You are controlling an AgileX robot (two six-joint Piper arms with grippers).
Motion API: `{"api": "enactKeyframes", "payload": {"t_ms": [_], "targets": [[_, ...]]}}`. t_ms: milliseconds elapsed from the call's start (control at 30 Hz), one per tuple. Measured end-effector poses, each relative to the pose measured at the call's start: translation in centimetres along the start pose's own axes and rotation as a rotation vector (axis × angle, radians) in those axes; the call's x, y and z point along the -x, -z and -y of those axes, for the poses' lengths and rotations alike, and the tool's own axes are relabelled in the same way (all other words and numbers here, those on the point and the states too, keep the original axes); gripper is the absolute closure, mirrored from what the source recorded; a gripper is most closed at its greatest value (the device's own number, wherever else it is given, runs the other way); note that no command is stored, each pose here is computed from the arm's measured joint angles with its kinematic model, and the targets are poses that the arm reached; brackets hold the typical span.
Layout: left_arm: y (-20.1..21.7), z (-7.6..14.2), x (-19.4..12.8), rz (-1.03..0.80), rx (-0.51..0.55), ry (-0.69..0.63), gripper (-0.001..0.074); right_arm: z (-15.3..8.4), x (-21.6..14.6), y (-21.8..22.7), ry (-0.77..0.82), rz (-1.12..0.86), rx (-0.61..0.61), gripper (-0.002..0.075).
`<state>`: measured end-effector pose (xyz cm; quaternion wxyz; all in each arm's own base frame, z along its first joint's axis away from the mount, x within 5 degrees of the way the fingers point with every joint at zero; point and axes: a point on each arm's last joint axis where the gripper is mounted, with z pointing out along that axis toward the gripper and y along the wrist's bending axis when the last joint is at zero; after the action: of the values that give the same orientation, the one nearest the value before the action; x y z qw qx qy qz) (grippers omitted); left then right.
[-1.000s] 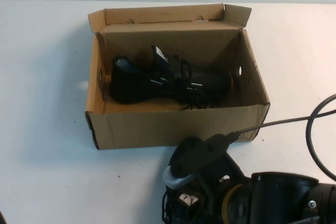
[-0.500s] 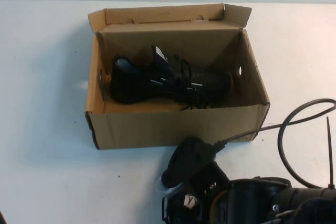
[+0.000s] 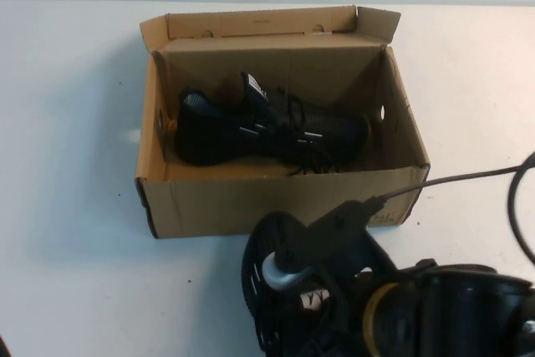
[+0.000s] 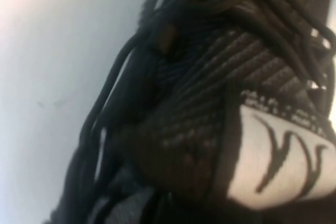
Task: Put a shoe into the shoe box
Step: Pick up the shoe from the table, then hand over the shoe
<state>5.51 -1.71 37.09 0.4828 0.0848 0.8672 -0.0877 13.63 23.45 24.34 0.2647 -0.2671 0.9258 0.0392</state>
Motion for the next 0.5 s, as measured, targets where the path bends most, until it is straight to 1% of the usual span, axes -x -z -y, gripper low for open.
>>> {"api": "enactKeyframes", "payload": {"t_ms": [133,267,367,500], "targets": [[0.0,0.0,0.0,0.0,0.0,0.0,0.0736,0.9,0.2,2.9,-0.005,0.063,0.062,0.0729],[0.0,0.1,-0.1,-0.008,-0.007,0.004,0.0736,1.5,-0.1,5.3,0.033,0.083,0.131,0.0729],[0.0,0.4,-0.2,-0.023,-0.041,-0.006,0.0736,1.8,0.0,7.1,0.101,0.1,0.167,0.0729],[0.1,1.1,-0.3,-0.033,-0.118,-0.034,0.0736,2.2,0.9,9.5,0.183,0.138,0.185,0.0729]]}}
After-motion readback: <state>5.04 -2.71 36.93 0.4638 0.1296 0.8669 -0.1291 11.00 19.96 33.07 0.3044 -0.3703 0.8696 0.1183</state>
